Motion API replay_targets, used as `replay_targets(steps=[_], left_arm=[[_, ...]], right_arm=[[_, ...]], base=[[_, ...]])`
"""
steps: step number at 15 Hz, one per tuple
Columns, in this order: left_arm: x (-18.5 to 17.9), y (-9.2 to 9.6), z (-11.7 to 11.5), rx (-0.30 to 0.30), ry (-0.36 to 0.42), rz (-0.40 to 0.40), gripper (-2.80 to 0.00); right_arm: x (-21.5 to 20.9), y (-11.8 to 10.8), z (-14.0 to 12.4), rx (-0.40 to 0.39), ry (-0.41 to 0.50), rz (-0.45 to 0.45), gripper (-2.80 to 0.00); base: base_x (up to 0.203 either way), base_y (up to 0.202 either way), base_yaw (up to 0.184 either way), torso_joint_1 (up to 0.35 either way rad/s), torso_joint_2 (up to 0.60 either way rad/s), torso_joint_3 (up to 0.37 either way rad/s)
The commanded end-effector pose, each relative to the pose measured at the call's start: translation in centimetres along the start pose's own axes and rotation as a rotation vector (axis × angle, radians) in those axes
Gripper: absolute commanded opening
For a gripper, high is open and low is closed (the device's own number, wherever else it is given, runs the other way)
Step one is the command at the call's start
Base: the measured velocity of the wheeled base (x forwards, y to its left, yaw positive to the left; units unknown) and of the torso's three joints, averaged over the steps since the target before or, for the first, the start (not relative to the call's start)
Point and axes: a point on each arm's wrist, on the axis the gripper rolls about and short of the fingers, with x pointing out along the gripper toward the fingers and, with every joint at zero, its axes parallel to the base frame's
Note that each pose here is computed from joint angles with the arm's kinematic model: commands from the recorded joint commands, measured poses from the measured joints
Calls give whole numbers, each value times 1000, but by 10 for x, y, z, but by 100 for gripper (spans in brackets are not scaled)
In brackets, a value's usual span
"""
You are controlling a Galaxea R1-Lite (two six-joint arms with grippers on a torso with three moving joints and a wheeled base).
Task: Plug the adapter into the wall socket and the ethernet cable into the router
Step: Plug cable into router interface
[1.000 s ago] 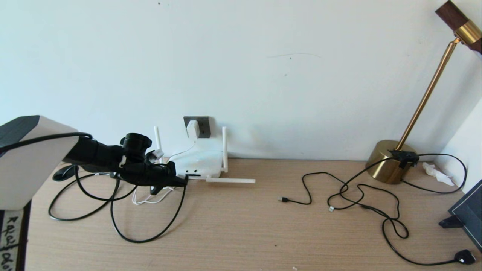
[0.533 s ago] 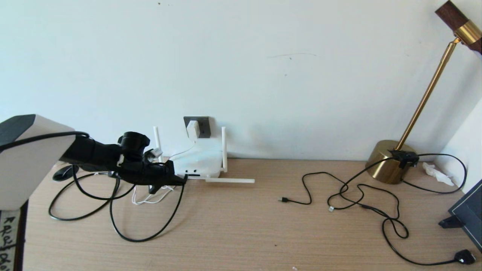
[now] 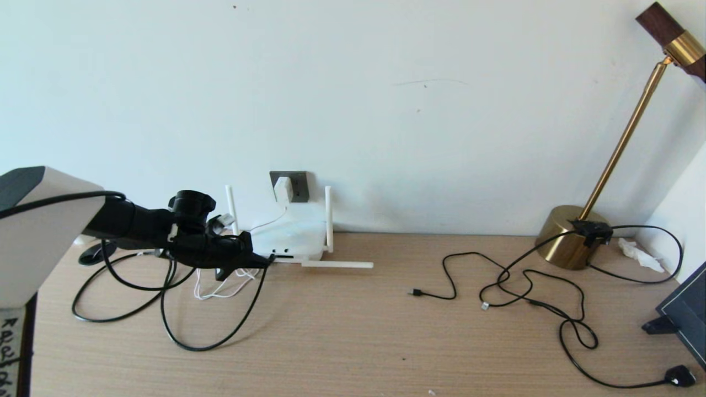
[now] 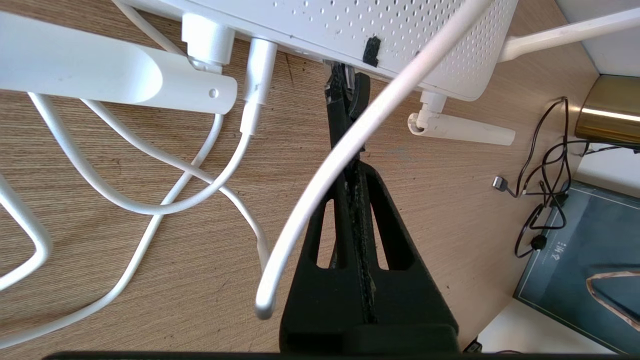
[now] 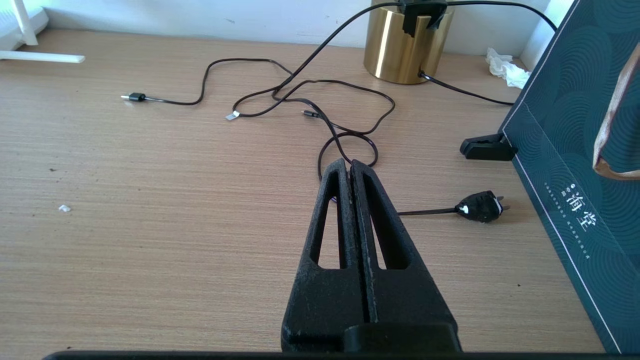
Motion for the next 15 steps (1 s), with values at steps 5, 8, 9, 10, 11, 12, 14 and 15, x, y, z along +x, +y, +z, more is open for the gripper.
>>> replay_targets(steps=[5, 8, 9, 10, 11, 12, 14, 15], left_arm=[[4, 4, -2, -16, 22, -8, -280], [6, 6, -4, -20, 29, -5, -280], [6, 6, -4, -21, 30, -4, -280], [7, 5, -5, -19, 32, -5, -280], [7, 4, -5, -18, 34, -6, -280], [8, 3, -6, -16, 36, -7, -280], [9, 2, -6, -13, 38, -8, -280], [10, 2, -7, -16, 43, -7, -280]], right_arm=[[0, 0, 0, 1, 2, -1, -280], [0, 0, 0, -1, 2, 1, -280], [0, 0, 0, -1, 2, -1, -280], [0, 0, 0, -1, 2, 1, -280], [0, 0, 0, 0, 2, 1, -280], [0, 0, 0, -1, 2, -1, -280], [0, 0, 0, -1, 2, 1, -280], [0, 0, 0, -1, 2, 1, -280]], base=[[0, 0, 0, 0, 0, 0], [0, 0, 0, 0, 0, 0], [0, 0, 0, 0, 0, 0], [0, 0, 0, 0, 0, 0], [0, 0, 0, 0, 0, 0], [0, 0, 0, 0, 0, 0], [0, 0, 0, 0, 0, 0], [0, 0, 0, 0, 0, 0]])
